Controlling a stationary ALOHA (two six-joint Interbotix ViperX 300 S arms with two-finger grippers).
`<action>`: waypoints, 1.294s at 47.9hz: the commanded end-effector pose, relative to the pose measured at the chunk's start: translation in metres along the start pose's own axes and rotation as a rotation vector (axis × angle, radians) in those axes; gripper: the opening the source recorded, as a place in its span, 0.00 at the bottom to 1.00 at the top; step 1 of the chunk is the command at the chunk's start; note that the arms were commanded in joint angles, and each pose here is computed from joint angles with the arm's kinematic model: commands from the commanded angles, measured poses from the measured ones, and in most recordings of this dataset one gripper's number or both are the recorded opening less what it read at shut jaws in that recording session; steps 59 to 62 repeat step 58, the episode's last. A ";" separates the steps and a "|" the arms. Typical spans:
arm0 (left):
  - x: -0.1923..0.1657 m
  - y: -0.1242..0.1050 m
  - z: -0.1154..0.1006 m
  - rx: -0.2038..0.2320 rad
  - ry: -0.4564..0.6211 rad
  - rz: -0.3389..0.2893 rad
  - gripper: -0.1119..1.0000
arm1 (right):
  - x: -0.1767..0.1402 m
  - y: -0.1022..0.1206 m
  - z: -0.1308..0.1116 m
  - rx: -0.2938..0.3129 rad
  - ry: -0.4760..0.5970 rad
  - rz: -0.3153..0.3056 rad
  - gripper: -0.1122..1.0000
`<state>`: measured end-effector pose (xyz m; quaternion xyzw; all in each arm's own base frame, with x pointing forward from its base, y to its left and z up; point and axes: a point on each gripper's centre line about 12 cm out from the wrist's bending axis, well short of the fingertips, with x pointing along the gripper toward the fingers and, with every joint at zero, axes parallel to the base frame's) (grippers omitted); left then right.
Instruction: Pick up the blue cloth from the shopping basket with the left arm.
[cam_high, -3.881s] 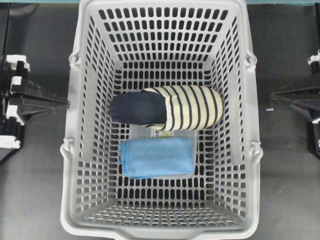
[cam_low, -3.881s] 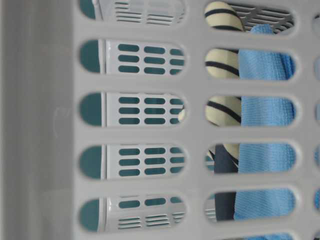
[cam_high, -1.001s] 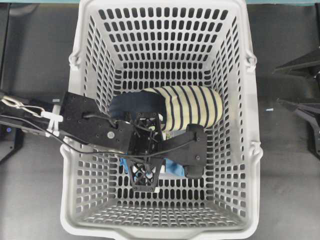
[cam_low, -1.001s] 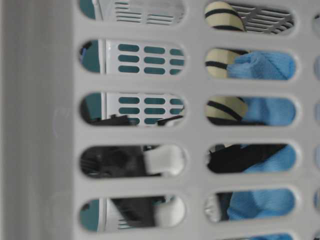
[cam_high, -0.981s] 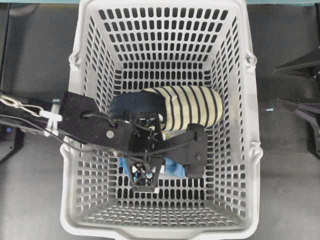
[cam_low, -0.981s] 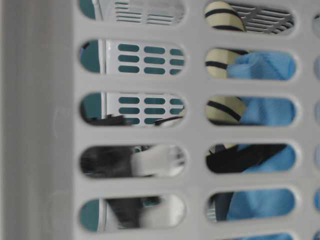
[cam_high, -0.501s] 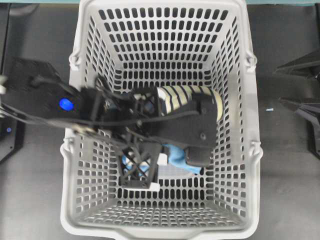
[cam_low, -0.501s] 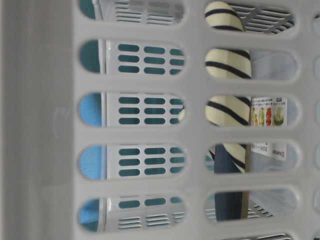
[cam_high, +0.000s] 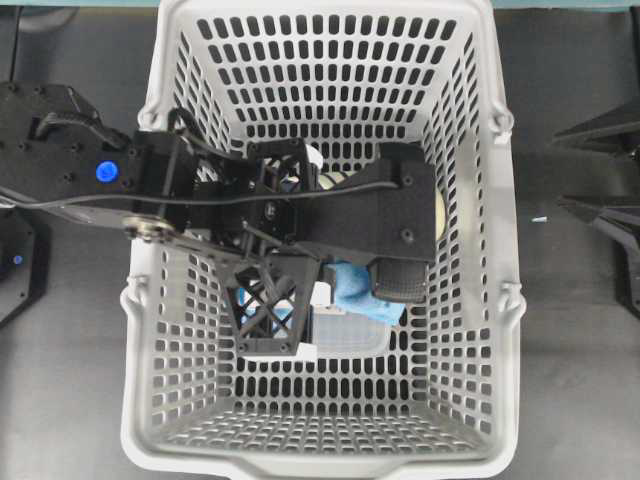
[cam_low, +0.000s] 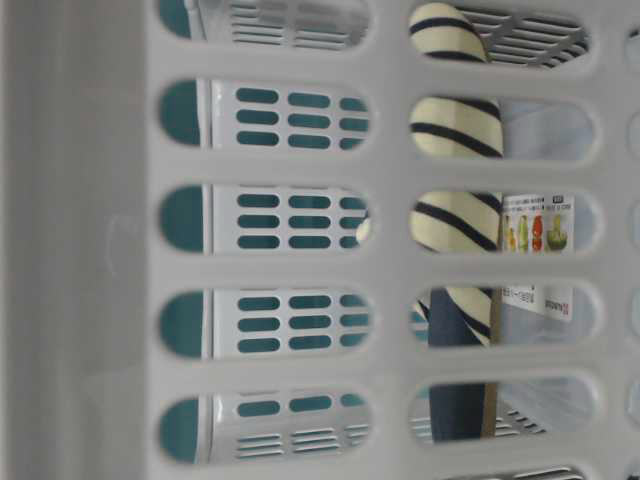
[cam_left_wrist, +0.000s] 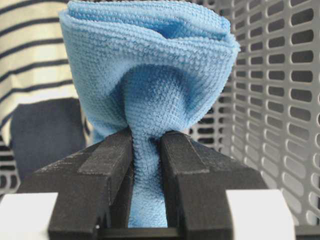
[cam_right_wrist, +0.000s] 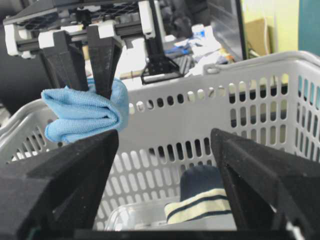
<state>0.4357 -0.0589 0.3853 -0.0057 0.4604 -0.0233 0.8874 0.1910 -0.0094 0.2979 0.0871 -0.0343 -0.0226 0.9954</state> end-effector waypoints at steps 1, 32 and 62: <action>-0.019 0.001 0.005 0.000 -0.046 -0.001 0.22 | 0.001 0.000 0.003 -0.002 -0.012 0.001 0.75; -0.019 0.000 0.005 0.001 -0.040 -0.001 0.22 | -0.001 0.001 0.003 0.000 -0.012 0.004 0.75; -0.012 0.000 0.001 0.001 -0.019 0.001 0.22 | -0.003 0.001 0.002 -0.001 -0.015 0.004 0.75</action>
